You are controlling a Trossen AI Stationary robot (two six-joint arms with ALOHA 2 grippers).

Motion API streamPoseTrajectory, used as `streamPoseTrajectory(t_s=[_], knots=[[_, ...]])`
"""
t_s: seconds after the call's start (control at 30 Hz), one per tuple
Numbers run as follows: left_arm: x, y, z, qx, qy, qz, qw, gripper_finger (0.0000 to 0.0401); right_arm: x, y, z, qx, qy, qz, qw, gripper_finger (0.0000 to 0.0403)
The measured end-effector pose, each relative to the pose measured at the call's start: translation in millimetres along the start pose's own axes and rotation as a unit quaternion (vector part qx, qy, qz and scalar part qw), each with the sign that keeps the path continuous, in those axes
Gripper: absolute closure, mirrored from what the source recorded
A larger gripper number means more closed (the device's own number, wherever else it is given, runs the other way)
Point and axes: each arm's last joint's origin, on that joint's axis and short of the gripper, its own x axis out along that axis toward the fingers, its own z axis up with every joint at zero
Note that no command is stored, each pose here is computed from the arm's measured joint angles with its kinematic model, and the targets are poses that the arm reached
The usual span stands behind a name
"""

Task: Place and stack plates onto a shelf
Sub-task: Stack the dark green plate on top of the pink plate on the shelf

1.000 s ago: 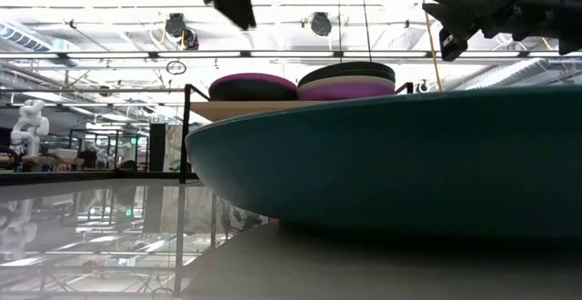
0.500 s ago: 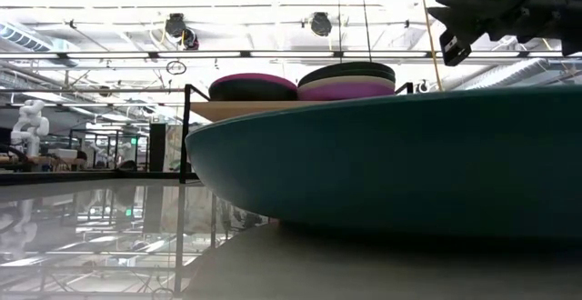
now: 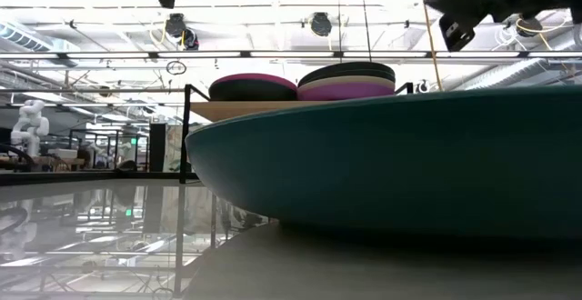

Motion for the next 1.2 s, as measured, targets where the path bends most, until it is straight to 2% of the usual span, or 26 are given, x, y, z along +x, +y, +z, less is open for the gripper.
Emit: streamPoseTrajectory(t_s=[0.17,0.33,0.4,0.5,0.57,0.83,1.07,1.2], knots=[[-9.2,7.7,-24.8,-0.019,-0.036,-0.001,0.999,0.0192,23.3,11.8,-3.8,-0.022,0.108,-0.035,0.993,0.0325],[-14.4,14.8,-34.8,-0.028,-0.061,0.01,0.998,0.0192,63.3,34.9,-4.5,-0.015,0.168,-0.014,0.986,0.0325],[-13.7,17.3,-35.1,-0.029,-0.064,0.017,0.997,0.0192,83.1,50.3,-5.5,-0.03,0.189,-0.001,0.982,0.0325],[-12.7,19.3,-35.0,-0.032,-0.064,0.022,0.997,0.0192,108.8,67.2,-14.9,-0.059,0.219,0.006,0.974,0.0325],[-12.4,19.6,-35.3,-0.038,-0.063,0.022,0.997,0.0192,121.5,72.3,-25.1,-0.055,0.243,0.01,0.969,0.0325],[-14.0,16.2,-35.5,-0.056,-0.062,0.006,0.996,0.0192,145.3,70.8,-62.4,-0.011,0.293,0.0,0.956,0.0325],[-13.9,16.1,-35.8,-0.074,-0.061,0.001,0.995,0.0192,152.0,57.7,-71.7,-0.032,0.283,-0.085,0.955,0.0325],[-13.9,16.0,-35.8,-0.083,-0.061,0.001,0.995,0.0192,155.4,49.7,-74.9,-0.015,0.288,-0.1,0.952,0.0325]])
